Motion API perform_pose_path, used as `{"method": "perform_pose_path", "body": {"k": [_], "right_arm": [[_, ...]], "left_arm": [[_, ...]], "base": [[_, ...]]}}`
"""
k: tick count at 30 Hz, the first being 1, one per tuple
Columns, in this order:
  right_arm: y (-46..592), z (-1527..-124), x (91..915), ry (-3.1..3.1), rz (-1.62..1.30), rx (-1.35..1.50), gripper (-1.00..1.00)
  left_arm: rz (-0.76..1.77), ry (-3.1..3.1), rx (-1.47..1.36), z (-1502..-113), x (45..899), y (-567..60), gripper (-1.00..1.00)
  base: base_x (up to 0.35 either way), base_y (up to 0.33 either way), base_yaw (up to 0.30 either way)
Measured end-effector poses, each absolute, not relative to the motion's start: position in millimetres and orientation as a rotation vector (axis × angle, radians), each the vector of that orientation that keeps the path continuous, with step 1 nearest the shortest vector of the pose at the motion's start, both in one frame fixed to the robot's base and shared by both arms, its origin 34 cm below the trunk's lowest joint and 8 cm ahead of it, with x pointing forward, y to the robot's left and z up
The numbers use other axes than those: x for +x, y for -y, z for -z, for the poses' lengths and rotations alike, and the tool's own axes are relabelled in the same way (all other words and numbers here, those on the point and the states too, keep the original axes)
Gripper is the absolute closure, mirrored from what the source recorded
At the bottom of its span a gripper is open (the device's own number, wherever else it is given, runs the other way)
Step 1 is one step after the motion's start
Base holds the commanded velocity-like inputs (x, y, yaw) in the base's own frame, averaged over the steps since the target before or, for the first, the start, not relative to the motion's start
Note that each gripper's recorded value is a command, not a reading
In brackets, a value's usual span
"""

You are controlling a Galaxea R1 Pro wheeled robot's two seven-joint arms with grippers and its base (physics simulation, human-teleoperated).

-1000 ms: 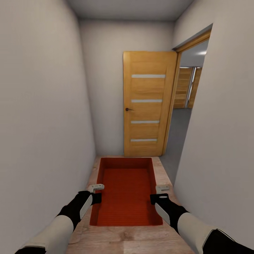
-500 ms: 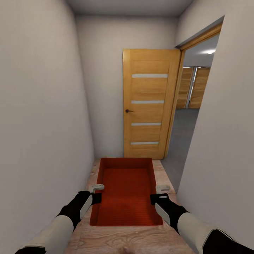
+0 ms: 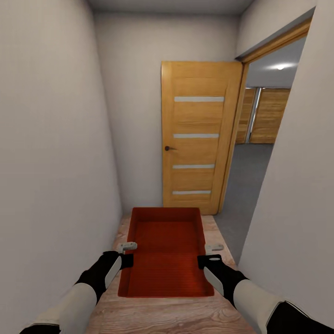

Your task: Move the two storage containers from the living room to the garage. In the garage, place one container on the floor and stack the other container on top of it (either order is fine).

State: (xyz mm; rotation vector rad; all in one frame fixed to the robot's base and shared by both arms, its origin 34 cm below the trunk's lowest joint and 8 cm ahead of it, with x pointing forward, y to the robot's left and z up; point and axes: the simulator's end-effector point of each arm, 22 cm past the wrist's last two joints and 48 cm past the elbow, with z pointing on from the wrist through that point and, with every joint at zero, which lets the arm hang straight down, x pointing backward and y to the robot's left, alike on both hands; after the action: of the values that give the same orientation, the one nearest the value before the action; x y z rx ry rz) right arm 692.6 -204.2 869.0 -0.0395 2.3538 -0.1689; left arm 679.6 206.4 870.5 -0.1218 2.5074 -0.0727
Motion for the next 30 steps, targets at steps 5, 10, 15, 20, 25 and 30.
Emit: {"method": "perform_pose_path", "body": {"k": [5,10,15,20,25,30], "right_arm": [[204.3,-868.9,692.6,-2.354,0.169,-0.040,1.00],[204.3,-868.9,692.5,-2.355,0.169,-0.040,1.00],[204.3,-868.9,692.5,-2.354,0.169,-0.040,1.00],[204.3,-869.1,692.7,-2.353,0.169,-0.039,1.00],[204.2,-869.0,692.7,-2.354,0.169,-0.039,1.00],[204.3,-869.0,692.6,-2.354,0.169,-0.040,1.00]], "left_arm": [[0.073,-2.508,-0.122,-870.4,679.5,-206.3,1.00],[0.073,-2.508,-0.121,-870.3,679.4,-206.3,1.00],[0.073,-2.508,-0.121,-870.4,679.4,-206.3,1.00],[0.073,-2.507,-0.121,-870.6,679.7,-206.3,1.00],[0.073,-2.507,-0.121,-870.6,679.6,-206.3,1.00],[0.073,-2.507,-0.121,-870.4,679.5,-206.3,1.00]], "base": [[0.323,0.000,0.000],[0.322,0.000,0.000],[0.322,0.000,0.000],[0.322,0.000,0.000],[0.322,0.000,0.000],[0.322,0.000,0.000]]}}
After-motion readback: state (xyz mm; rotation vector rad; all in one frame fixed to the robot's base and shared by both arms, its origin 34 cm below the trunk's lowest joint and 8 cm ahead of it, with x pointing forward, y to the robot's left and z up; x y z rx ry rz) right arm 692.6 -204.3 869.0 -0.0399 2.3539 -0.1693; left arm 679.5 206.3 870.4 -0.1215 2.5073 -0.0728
